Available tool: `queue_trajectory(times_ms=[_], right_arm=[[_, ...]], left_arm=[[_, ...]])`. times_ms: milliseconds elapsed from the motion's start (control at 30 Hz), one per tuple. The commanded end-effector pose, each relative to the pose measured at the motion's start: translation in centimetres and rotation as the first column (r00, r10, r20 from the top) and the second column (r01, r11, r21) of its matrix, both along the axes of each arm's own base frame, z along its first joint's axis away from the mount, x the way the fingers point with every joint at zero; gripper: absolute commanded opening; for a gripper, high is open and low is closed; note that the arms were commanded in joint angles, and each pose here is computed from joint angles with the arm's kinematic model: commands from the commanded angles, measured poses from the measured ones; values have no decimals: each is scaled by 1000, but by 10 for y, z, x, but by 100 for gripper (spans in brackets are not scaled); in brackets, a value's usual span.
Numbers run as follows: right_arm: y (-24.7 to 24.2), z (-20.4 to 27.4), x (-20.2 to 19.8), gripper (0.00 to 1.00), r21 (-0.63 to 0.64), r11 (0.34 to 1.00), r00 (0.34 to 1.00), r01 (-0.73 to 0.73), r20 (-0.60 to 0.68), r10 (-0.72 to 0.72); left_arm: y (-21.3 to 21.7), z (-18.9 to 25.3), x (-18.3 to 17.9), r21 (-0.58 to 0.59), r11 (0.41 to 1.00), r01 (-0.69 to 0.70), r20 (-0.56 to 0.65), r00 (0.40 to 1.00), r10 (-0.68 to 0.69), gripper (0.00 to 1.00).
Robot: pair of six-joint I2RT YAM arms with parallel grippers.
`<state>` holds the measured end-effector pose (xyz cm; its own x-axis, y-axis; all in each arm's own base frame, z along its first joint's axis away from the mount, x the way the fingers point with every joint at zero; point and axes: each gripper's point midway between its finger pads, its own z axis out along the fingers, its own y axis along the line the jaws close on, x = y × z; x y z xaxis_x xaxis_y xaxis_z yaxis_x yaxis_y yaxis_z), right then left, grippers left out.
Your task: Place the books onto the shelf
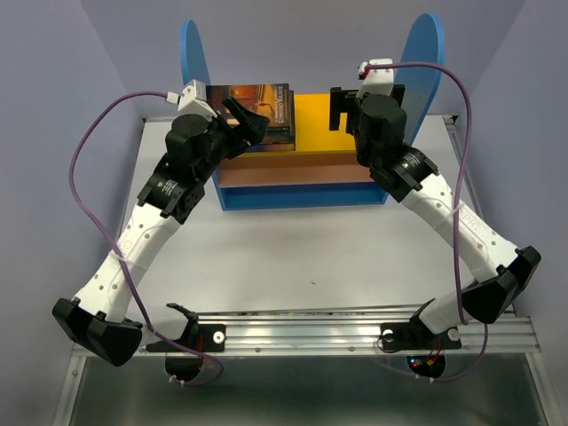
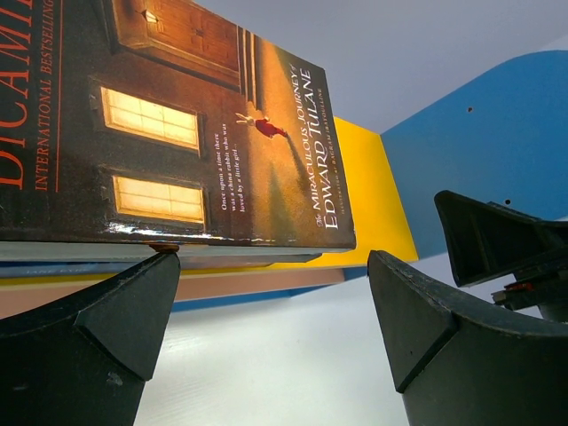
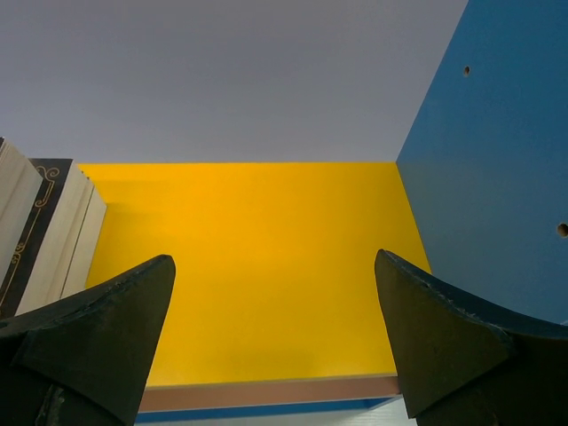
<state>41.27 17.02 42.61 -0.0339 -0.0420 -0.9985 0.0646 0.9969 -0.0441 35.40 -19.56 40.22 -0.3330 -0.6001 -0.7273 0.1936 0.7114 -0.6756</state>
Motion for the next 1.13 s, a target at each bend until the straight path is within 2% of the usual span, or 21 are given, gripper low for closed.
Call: queue_trajectory(times_ms=[0, 133, 200, 333, 400, 433, 467, 533, 633, 767, 867, 1000, 1100], right_arm=[[-9, 24, -8, 100, 67, 998, 998, 10, 68, -15], [-16, 15, -16, 100, 82, 996, 998, 20, 56, -24], [-27, 11, -29, 100, 143, 989, 997, 42, 51, -49], [-51, -31, -58, 100, 227, 968, 994, 110, -28, -106], [-54, -78, -70, 100, 259, 957, 989, 127, -105, -102], [-62, -81, -82, 100, 291, 948, 989, 130, -102, -104], [-67, -113, -89, 100, 320, 931, 980, 175, -151, -132], [-73, -131, -101, 100, 376, 908, 977, 186, -165, -132], [-75, -176, -112, 100, 348, 914, 961, 208, -246, -125], [-81, -218, -128, 100, 320, 912, 925, 256, -355, -135], [-80, -234, -136, 100, 336, 906, 917, 256, -382, -117], [-88, -229, -140, 100, 370, 888, 926, 274, -351, -139], [-95, -224, -140, 100, 370, 882, 929, 291, -328, -169]], left_arm=[[2, 36, -10, -37, 999, 26, 102, 995, -23, 99], [-3, 38, -28, -47, 994, 100, 116, 989, -94, 99], [-2, 34, -45, -45, 989, 139, 125, 983, -132, 99], [30, -19, -56, 31, 1000, 1, -26, 1000, 0, 99], [53, -56, -61, 68, 992, -104, -117, 987, 112, 99], [64, -93, -69, 123, 983, -135, -210, 965, 159, 99], [80, -101, -73, 132, 968, -213, -227, 944, 238, 99], [106, -141, -88, 223, 928, -300, -312, 879, 359, 99], [148, -168, -104, 317, 831, -457, -336, 765, 549, 99], [158, -193, -104, 337, 801, -495, -370, 713, 596, 99], [157, -194, -95, 301, 808, -507, -370, 718, 589, 99], [155, -181, -88, 251, 820, -514, -330, 751, 572, 99], [158, -178, -88, 244, 817, -522, -323, 751, 576, 99]])
